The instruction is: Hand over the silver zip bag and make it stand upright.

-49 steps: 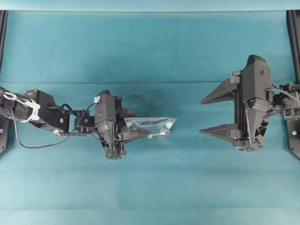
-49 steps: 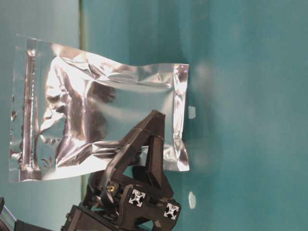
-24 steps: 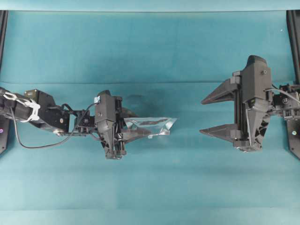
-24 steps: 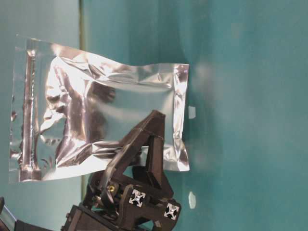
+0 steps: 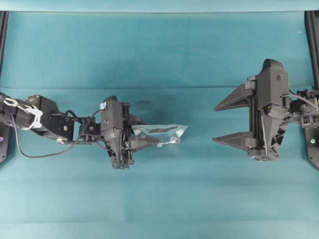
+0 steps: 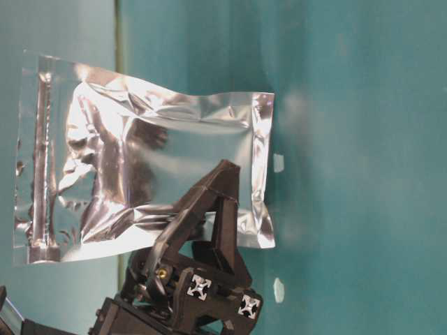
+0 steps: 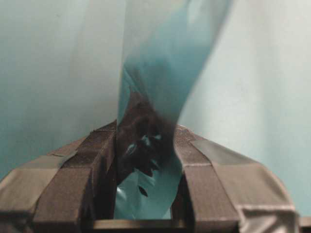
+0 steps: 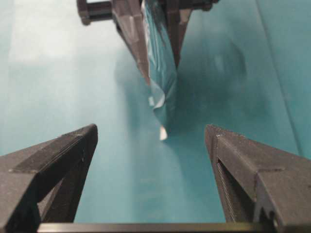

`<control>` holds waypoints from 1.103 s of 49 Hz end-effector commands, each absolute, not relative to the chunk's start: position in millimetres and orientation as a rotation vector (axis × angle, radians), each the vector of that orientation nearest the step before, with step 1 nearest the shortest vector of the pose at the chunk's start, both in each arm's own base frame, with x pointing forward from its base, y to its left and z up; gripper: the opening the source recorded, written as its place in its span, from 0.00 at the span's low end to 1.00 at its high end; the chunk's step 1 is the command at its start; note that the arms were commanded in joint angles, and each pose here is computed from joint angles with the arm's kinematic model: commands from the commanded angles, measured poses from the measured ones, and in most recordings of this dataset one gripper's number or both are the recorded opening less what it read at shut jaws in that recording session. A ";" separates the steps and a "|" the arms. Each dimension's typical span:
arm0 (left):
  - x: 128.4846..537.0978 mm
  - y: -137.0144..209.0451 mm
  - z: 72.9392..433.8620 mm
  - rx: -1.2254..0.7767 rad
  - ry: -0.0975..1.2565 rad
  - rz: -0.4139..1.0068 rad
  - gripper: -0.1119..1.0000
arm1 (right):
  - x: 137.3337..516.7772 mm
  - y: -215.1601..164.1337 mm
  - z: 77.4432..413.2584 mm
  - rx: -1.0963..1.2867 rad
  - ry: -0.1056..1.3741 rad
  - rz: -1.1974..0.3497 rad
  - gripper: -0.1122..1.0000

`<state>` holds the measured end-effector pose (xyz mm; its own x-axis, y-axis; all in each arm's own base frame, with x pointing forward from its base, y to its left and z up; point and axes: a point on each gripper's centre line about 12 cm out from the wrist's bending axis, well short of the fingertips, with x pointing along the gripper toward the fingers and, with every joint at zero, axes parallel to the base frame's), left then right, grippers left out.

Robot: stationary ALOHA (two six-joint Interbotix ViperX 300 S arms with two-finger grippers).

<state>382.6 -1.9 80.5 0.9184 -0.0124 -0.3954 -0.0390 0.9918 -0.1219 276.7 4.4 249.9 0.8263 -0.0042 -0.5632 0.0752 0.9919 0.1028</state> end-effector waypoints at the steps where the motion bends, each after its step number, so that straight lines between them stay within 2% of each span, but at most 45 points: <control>1: 382.9 -6.2 81.4 -0.126 0.409 0.001 0.37 | 278.0 5.1 256.0 0.135 0.573 -0.041 0.96; 54: 381.9 -6.2 80.7 -0.126 0.412 0.001 0.37 | 276.1 5.0 252.3 0.135 0.582 -0.042 0.96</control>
